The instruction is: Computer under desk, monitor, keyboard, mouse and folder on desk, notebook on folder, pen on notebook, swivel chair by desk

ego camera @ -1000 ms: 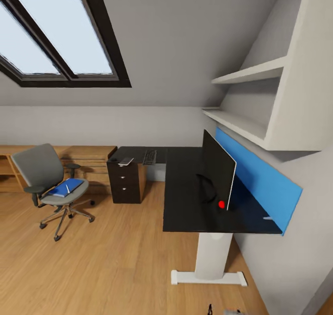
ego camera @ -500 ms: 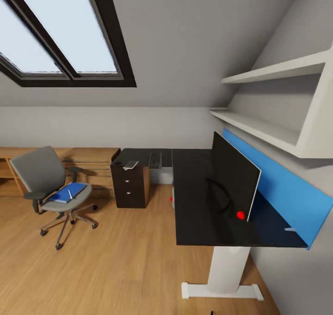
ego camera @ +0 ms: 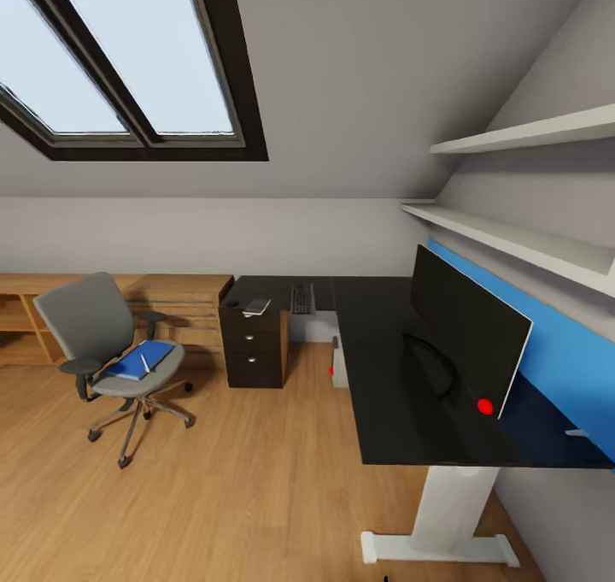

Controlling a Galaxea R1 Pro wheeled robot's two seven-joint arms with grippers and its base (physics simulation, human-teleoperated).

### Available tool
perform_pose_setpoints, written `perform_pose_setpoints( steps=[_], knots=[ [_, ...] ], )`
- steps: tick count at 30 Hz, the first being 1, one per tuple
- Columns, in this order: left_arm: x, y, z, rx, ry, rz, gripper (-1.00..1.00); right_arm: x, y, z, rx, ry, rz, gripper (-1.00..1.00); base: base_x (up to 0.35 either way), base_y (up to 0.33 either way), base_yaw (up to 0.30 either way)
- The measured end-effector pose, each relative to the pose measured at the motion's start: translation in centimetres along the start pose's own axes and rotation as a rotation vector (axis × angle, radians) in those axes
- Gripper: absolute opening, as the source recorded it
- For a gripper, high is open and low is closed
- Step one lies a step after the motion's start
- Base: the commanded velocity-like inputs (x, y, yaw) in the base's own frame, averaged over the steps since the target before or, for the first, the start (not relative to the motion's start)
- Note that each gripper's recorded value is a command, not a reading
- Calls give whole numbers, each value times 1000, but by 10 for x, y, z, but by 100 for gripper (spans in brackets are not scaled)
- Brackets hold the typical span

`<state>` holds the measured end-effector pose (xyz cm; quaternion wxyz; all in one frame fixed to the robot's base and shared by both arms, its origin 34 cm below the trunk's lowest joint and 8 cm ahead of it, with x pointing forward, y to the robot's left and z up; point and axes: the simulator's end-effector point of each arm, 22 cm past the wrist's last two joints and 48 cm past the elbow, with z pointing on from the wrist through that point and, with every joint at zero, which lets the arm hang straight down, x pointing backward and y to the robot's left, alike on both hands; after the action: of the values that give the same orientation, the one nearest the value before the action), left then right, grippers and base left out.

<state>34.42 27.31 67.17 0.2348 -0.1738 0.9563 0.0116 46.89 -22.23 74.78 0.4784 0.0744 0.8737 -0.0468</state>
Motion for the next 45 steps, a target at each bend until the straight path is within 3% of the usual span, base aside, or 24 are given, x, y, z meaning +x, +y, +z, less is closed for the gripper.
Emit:
perform_pose_setpoints(
  steps=[26, 32, 36, 45],
  knots=[
    [0, 0, 0, 2, 0, 4, 100, 0, 0, 0, -3, -1, -4, 100, 69, 317, 0],
    [0, 0, 0, 2, 0, 6, 100, 3, -2, -1, 1, 7, -9, 100, 298, 170, 0],
    [0, 0, 0, 1, 0, 5, 100, 28, -15, -10, 17, 65, -34, 100, 325, 50, 0],
    [1, 0, 0, 1, 0, 3, 100, 33, -17, -13, 19, 77, -39, 100, 329, 7, 0]
  ],
)
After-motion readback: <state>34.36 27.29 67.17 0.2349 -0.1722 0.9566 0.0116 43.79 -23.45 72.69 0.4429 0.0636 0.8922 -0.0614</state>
